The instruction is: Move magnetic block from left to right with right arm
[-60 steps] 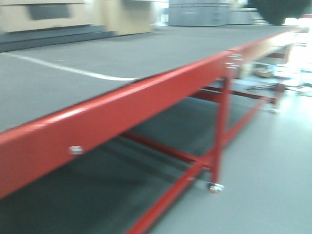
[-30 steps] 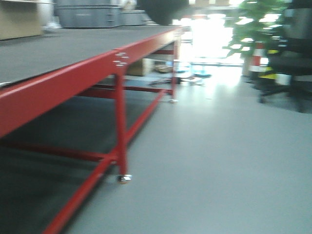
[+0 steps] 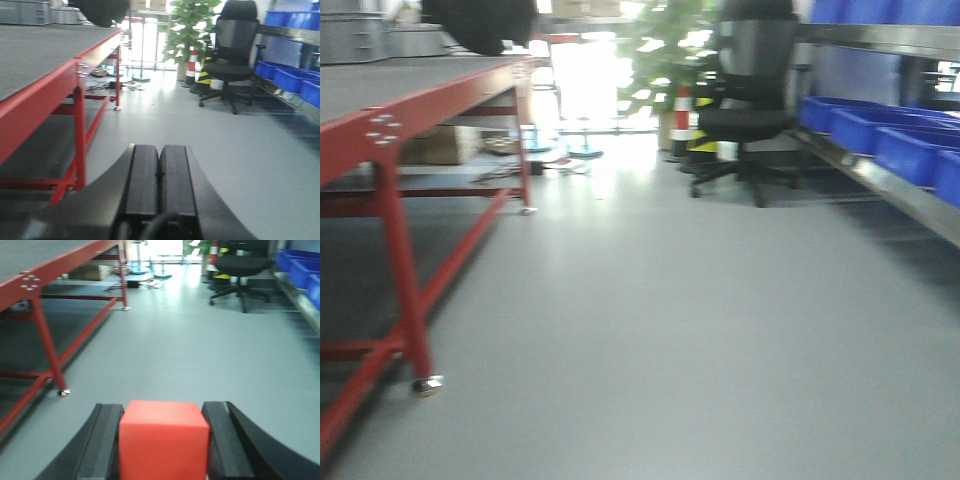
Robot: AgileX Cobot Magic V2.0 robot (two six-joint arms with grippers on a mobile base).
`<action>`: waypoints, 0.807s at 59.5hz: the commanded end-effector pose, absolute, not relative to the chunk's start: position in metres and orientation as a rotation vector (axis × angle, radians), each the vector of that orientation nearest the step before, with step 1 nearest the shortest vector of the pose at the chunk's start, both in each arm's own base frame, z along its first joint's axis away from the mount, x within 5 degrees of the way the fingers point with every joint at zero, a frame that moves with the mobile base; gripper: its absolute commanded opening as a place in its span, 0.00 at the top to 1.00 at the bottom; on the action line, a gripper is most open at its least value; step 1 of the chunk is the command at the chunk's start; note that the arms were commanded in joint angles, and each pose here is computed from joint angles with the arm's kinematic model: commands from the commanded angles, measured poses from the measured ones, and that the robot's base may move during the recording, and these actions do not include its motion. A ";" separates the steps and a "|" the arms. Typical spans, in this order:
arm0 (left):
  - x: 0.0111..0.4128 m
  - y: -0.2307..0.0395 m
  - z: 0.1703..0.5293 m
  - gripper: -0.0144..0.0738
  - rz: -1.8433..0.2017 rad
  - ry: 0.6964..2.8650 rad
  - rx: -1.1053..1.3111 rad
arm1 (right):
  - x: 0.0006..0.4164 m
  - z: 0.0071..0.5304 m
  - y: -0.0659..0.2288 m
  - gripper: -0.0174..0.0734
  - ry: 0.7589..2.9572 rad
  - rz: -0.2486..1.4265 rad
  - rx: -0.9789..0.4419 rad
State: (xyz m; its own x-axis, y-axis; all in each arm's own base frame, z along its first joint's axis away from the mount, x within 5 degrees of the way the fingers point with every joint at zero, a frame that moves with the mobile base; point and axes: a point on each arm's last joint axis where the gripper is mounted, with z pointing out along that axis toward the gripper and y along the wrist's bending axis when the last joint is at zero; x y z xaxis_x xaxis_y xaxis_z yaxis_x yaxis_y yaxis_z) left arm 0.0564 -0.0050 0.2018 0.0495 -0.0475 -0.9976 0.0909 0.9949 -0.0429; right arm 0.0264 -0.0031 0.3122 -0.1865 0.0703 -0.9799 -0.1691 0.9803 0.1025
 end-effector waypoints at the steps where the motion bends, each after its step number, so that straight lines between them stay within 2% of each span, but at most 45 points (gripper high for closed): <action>1: 0.055 -0.005 0.208 0.97 -0.113 1.423 0.030 | 0.027 0.327 -0.003 0.57 1.649 0.200 -0.087; 48: 0.055 -0.005 0.208 0.97 -0.113 1.423 0.030 | 0.026 0.327 -0.003 0.57 1.648 0.200 -0.087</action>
State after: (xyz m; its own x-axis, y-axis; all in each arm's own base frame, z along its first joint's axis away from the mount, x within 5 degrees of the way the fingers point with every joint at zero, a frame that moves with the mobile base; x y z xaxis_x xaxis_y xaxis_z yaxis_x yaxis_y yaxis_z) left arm 0.0564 -0.0050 0.2018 0.0495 -0.0475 -0.9976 0.0909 0.9949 -0.0429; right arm 0.0259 -0.0033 0.3119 -0.1875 0.0704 -0.9797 -0.1684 0.9804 0.1027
